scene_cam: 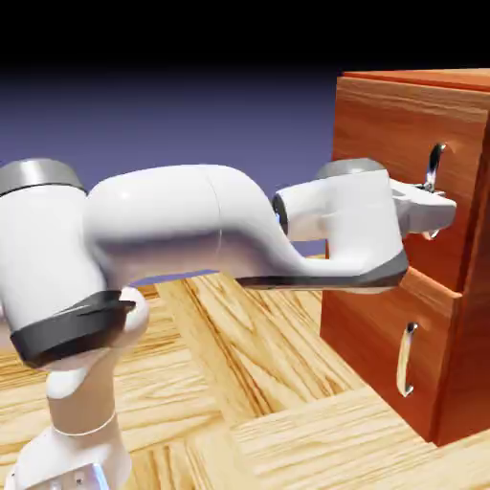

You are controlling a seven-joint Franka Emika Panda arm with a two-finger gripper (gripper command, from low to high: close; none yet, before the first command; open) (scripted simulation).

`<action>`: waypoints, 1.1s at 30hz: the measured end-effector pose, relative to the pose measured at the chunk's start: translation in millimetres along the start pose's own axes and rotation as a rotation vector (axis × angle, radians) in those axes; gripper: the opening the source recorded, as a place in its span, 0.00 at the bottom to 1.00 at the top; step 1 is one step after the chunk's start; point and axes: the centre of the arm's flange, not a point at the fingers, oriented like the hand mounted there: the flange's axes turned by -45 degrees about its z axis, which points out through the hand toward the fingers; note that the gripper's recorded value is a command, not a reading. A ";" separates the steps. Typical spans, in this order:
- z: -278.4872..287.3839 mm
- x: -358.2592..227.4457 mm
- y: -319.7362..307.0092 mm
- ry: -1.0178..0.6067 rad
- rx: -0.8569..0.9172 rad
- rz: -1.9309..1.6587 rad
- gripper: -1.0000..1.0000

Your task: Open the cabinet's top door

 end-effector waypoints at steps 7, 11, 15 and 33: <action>-43.6 0.0 -21.2 0.000 -0.126 -0.001 0.00; -66.9 0.0 -35.5 0.000 -0.197 -0.001 0.00; -88.4 0.1 -51.0 0.000 -0.266 -0.001 0.00; -154.6 0.2 -116.3 -0.001 -0.508 -0.003 0.00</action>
